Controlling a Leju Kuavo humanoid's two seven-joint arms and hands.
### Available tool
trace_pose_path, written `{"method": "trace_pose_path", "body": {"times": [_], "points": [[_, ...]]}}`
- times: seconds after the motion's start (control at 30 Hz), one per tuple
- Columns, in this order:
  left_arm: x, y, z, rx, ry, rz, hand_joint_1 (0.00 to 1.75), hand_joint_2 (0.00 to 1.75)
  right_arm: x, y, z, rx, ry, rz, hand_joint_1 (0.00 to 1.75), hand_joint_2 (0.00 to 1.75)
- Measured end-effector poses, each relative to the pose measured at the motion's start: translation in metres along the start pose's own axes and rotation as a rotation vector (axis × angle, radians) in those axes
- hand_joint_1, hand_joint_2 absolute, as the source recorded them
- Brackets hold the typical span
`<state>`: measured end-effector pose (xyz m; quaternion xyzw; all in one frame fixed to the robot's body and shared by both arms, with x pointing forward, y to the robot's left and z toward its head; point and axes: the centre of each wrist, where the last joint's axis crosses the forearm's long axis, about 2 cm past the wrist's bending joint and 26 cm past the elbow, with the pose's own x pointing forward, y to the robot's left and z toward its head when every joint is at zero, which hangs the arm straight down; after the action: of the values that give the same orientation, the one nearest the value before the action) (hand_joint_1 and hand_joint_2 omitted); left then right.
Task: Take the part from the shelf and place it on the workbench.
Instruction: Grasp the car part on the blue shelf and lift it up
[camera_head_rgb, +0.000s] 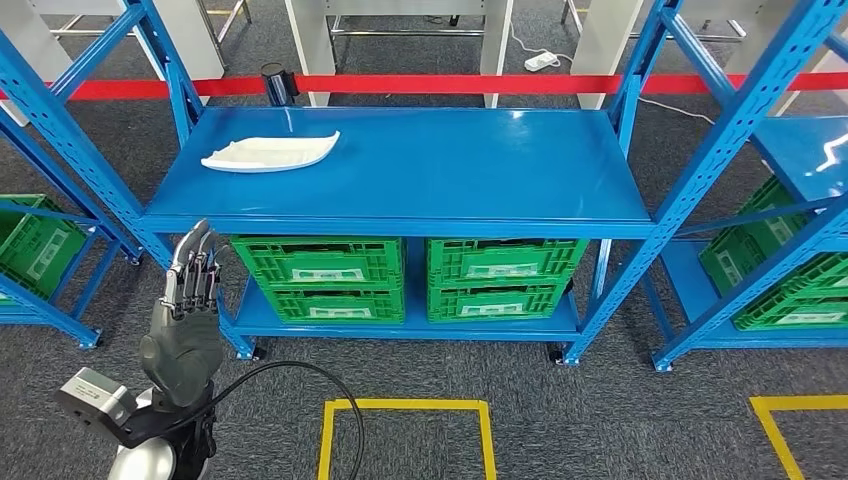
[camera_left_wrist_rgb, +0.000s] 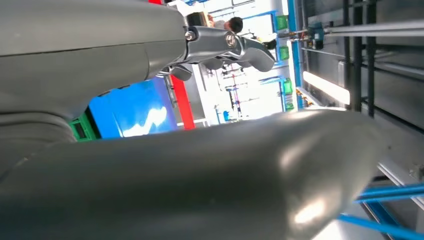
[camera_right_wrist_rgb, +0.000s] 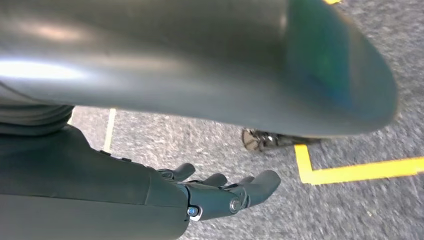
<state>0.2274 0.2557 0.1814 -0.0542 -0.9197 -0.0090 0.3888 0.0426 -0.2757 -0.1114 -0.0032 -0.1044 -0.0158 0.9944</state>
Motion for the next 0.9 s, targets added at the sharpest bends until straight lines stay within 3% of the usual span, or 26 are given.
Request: {"method": "trace_pose_path", "body": {"times": [0.9], "points": [[0.0000,0.0018,-0.0007,0.002,0.000,-0.020,0.00,0.00,-0.0004,0.0012,0.0001,0.011,0.012,0.007,0.00,0.00]]}}
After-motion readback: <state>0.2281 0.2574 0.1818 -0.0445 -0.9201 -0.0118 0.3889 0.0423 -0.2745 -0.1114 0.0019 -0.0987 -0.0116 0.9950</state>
